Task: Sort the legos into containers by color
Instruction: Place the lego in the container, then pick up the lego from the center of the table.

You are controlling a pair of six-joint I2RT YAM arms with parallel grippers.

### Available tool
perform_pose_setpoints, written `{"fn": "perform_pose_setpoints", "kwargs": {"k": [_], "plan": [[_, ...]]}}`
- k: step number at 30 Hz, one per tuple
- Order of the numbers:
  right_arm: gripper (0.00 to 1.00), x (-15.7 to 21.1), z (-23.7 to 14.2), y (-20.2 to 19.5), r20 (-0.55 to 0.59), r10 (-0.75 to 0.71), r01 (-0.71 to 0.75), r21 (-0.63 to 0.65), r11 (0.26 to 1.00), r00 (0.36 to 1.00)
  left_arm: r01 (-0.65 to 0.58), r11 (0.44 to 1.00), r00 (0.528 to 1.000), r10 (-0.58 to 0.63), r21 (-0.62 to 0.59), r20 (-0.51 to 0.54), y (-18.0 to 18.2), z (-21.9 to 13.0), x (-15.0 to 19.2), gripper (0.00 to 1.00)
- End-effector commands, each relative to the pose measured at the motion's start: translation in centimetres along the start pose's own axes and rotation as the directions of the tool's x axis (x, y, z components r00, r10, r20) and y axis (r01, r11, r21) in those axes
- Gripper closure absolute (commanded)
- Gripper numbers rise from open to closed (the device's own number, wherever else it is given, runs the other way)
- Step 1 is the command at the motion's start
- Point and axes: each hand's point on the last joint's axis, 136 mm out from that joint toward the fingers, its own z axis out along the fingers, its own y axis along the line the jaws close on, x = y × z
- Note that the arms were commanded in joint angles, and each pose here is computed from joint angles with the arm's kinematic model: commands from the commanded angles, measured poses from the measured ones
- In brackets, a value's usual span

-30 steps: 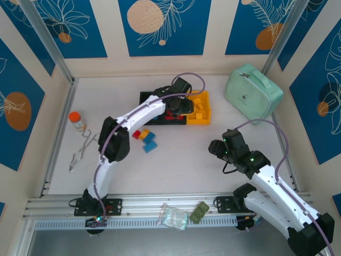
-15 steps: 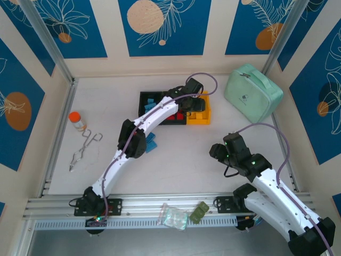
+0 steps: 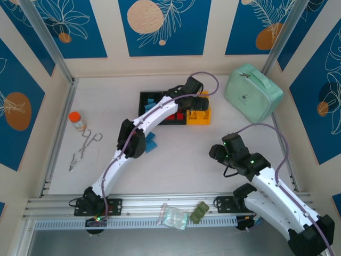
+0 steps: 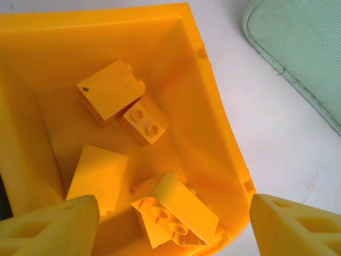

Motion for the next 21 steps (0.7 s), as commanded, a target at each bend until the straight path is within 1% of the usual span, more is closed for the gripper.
{"fn": "perform_pose_setpoints", "kwargs": {"k": [1,6,10,14,18,21], "plan": [[0.46,-0.2,-0.2,1.1,0.001,-0.014,0.014,-0.03,0.999,1.0,-0.031,0.999,0.998,0.028,0.043,0.058,-1.7,-5.0,-1.9,0.26],[0.46,-0.4,-0.1,2.3,-0.001,-0.057,0.057,-0.057,0.997,0.998,-0.053,0.997,0.997,0.05,0.054,0.059,-1.3,-8.3,-0.6,0.26],[0.46,-0.5,0.3,3.6,-0.007,-0.1,0.099,-0.081,0.992,0.995,-0.066,0.997,0.996,0.064,0.03,0.069,0.2,-11.3,1.2,0.26],[0.45,-0.5,0.9,5.4,-0.014,-0.146,0.143,-0.11,0.984,0.989,-0.07,0.998,0.995,0.07,0.002,0.07,2.3,-13.9,3.7,0.26],[0.45,-0.1,1.5,7.2,-0.027,-0.193,0.188,-0.138,0.973,0.981,-0.067,0.995,0.996,0.071,-0.074,0.052,5.6,-15.8,6.7,0.25],[0.45,0.2,2.1,8.2,-0.04,-0.22,0.212,-0.144,0.967,0.975,-0.041,0.99,0.998,0.049,-0.138,0.049,8.7,-17.1,8.6,0.25]]}}
